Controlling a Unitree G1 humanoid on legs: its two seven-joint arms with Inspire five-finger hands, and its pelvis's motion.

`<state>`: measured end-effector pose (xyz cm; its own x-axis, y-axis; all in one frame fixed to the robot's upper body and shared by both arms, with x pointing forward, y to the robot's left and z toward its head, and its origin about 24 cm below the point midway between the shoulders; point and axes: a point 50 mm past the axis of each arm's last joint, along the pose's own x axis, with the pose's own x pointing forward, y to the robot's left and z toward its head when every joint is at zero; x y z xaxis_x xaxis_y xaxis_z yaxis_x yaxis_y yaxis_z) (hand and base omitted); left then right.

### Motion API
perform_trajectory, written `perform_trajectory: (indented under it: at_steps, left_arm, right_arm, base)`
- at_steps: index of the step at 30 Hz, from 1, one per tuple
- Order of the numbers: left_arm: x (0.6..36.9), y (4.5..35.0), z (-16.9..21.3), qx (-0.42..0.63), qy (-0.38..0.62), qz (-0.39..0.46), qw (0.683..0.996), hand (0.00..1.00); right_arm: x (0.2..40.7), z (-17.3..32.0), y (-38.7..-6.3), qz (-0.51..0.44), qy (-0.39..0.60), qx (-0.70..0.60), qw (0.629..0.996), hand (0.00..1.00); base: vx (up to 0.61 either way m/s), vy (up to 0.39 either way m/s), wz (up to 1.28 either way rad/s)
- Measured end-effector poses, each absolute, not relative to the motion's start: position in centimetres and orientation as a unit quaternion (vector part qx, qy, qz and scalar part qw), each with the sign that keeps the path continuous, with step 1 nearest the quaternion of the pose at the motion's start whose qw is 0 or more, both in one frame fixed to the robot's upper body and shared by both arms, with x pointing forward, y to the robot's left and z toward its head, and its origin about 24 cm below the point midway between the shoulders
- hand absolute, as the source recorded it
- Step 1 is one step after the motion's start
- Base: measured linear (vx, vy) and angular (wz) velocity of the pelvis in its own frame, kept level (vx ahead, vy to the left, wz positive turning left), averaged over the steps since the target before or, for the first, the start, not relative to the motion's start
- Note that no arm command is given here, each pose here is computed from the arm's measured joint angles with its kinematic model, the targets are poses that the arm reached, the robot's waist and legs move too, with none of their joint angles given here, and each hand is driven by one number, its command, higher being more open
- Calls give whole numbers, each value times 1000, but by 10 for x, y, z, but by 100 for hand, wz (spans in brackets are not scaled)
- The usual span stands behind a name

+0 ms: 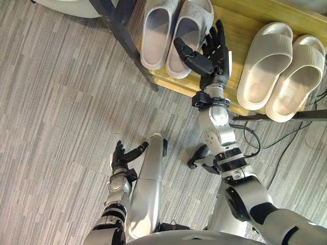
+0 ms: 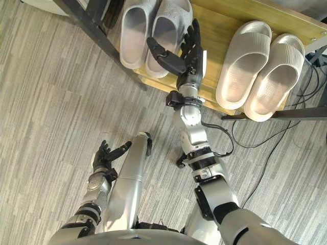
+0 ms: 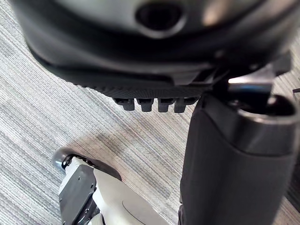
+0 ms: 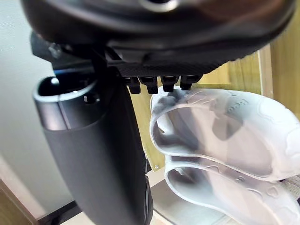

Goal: Organize the slippers on the shoe rack

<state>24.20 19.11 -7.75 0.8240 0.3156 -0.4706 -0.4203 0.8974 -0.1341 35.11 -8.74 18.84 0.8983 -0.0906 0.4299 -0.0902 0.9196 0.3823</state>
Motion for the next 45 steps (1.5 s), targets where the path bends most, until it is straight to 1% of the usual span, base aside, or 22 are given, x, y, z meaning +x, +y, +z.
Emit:
perform_trajectory:
  at_steps: [6, 14, 18, 20, 22, 23, 26, 28, 31, 36, 45]
  left_arm:
    - [241, 191, -79, -117, 233, 194, 946, 100]
    - [241, 192, -79, -115, 232, 195, 946, 100]
    - [233, 187, -85, -105, 247, 175, 947, 100]
    - [228, 183, -90, -95, 258, 163, 947, 100]
    - [217, 185, -97, -71, 277, 148, 947, 100]
    - [215, 185, -98, -69, 281, 147, 946, 100]
    - [202, 191, -109, -44, 310, 139, 939, 100]
    - [197, 192, -112, -34, 320, 134, 937, 100]
    - [183, 193, -121, -3, 350, 116, 930, 100]
    - [155, 194, -136, 29, 398, 91, 912, 100]
    - [130, 185, -149, 45, 444, 54, 893, 100]
  right_arm:
    - [347, 185, -88, -3, -230, 174, 957, 100]
    - [316, 171, -92, -12, -260, 105, 960, 100]
    - [299, 158, -93, -13, -264, 68, 962, 100]
    - [293, 154, -95, -14, -268, 36, 963, 100]
    - [286, 140, -99, -12, -260, -20, 965, 100]
    - [285, 137, -99, -11, -257, -28, 966, 100]
    - [273, 108, -111, 0, -219, -105, 970, 100]
    - [270, 97, -115, 3, -200, -131, 971, 100]
    - [257, 62, -129, 17, -133, -184, 974, 100]
    - [227, 4, -139, 52, -4, -207, 977, 100]
    - [186, -57, -146, 86, 158, -201, 963, 100]
  base:
    - [0, 0, 0]
    - [26, -7, 0]
    - [83, -13, -11]
    - [108, -15, 5]
    - [97, 3, 10]
    - [82, 23, 9]
    - [79, 30, 0]
    - [80, 48, -2]
    - [71, 52, -8]
    - [76, 35, -14]
    - [35, 9, -15]
